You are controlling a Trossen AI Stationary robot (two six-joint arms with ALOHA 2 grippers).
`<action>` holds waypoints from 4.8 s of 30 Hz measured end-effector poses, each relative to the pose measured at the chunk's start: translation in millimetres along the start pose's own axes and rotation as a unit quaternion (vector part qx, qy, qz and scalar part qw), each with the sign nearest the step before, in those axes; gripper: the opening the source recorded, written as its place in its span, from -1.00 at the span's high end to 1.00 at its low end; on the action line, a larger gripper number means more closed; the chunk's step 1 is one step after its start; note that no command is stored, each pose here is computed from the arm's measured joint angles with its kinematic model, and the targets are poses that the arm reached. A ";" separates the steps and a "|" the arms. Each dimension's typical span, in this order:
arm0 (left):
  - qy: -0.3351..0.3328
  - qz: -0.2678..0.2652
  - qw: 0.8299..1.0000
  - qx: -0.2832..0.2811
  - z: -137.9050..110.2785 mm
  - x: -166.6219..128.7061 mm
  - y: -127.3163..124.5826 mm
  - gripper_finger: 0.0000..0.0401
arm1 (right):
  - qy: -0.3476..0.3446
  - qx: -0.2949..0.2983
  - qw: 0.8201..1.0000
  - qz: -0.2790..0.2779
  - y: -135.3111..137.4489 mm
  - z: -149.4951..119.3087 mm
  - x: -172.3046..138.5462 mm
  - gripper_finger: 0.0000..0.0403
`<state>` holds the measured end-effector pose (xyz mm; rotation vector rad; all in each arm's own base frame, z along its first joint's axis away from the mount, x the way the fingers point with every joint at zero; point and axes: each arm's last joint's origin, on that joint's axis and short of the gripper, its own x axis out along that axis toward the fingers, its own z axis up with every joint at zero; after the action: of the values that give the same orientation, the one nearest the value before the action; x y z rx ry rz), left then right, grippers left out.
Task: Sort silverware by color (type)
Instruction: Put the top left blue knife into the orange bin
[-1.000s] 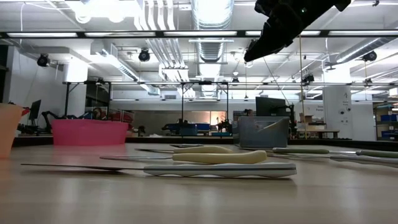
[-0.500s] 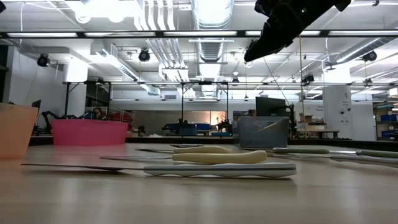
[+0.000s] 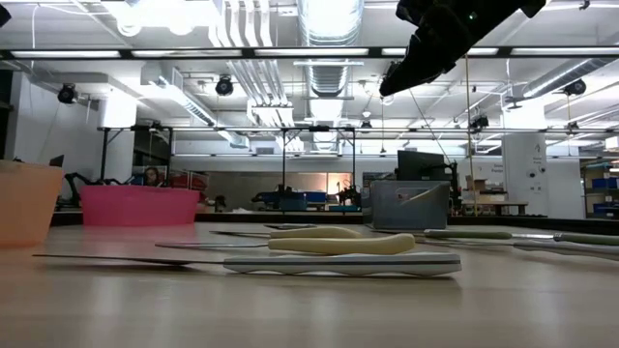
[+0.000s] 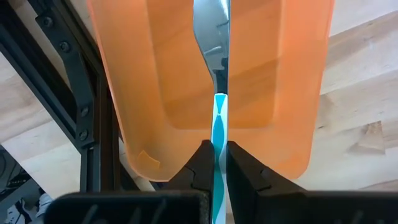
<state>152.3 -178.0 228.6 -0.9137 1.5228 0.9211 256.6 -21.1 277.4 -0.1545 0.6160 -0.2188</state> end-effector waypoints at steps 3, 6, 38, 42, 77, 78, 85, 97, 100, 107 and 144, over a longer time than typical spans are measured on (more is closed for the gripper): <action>-0.003 0.007 1.000 -0.001 -0.2 3.6 -1.7 0.97 | 0.000 0.000 1.000 0.000 0.0 0.0 0.0 0.71; -0.007 0.015 1.000 -0.001 -0.7 7.2 -3.9 0.97 | 0.000 -0.001 1.000 0.000 0.0 0.0 0.0 0.71; -0.019 -0.002 0.999 0.029 -3.1 1.0 -9.4 0.78 | 0.000 0.022 1.000 0.000 0.0 0.0 0.0 0.71; -0.068 -0.041 0.993 0.083 -3.4 -9.4 -15.1 0.78 | 0.000 0.047 0.999 0.000 0.0 0.0 0.0 0.71; -0.045 -0.010 0.970 0.240 38.9 -12.8 9.8 0.81 | 0.019 0.153 0.986 0.058 38.1 17.7 25.0 0.71; -0.030 -0.008 0.974 0.223 38.3 -10.9 10.7 0.81 | 0.019 0.153 0.986 0.058 38.1 17.7 25.0 0.71; -0.015 -0.041 0.977 0.207 28.5 -9.0 6.6 0.70 | 0.022 0.159 0.985 0.057 38.3 17.0 25.5 0.71; -0.022 -0.013 0.979 0.203 15.1 5.2 2.3 0.32 | 0.023 0.160 0.985 0.057 38.4 16.9 25.7 0.71; -0.023 -0.008 0.979 0.202 13.0 7.8 1.6 0.31 | 0.023 0.165 0.984 0.057 38.3 16.9 25.7 0.71; -0.027 0.005 0.978 0.205 4.9 15.8 -0.2 0.31 | 0.023 0.164 0.984 0.057 38.3 17.0 25.6 0.71; -0.036 0.037 0.975 0.218 -4.7 34.8 -7.4 0.61 | 0.024 0.173 0.983 0.057 38.4 17.0 25.6 0.71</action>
<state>153.0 -187.9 194.1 -0.5046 1.6190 0.6254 292.9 11.0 269.0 0.2210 0.6233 -0.2151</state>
